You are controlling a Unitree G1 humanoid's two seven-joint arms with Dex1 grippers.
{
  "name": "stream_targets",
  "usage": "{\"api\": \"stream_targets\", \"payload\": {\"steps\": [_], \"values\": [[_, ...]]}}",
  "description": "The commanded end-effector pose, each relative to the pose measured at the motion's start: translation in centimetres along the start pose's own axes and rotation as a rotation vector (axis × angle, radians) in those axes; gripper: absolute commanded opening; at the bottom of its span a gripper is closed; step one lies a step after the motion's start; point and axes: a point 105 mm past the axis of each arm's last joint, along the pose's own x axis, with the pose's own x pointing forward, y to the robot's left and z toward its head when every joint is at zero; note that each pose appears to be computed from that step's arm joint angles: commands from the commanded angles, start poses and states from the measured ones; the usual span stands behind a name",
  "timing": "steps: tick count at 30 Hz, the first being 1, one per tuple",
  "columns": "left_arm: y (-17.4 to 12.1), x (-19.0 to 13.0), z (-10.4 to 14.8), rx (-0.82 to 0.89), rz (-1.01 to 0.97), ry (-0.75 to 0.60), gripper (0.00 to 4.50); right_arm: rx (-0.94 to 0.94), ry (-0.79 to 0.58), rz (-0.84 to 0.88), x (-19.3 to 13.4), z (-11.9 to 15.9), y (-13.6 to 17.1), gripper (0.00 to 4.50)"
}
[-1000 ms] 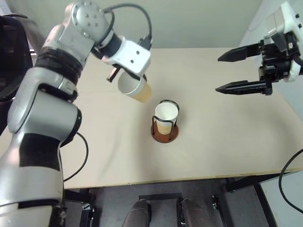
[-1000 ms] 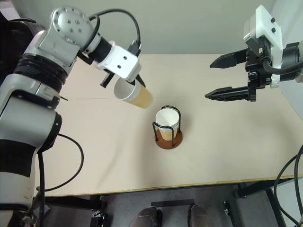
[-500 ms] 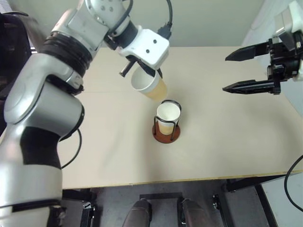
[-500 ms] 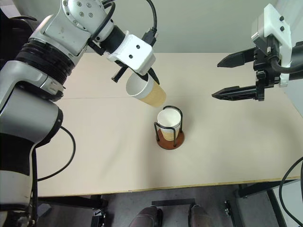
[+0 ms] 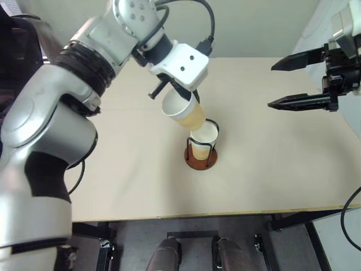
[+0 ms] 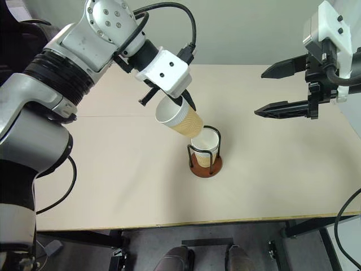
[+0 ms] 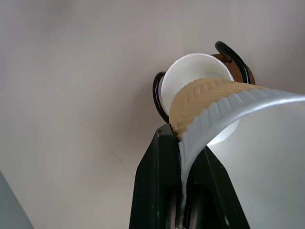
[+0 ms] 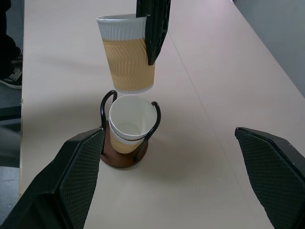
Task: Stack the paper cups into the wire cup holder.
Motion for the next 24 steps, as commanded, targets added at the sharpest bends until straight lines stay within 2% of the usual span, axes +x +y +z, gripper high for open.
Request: {"api": "stream_targets", "payload": {"steps": [1,24], "values": [[0.5,-0.7,0.7,0.046,-0.004,0.013,0.05,-0.048,-0.014,-0.045,-1.2,1.3,-0.1,4.5],[0.5,1.1,-0.4,0.063,-0.005,0.025,0.05,-0.045,-0.009,-0.047,-1.1,1.3,0.1,4.5]]}}
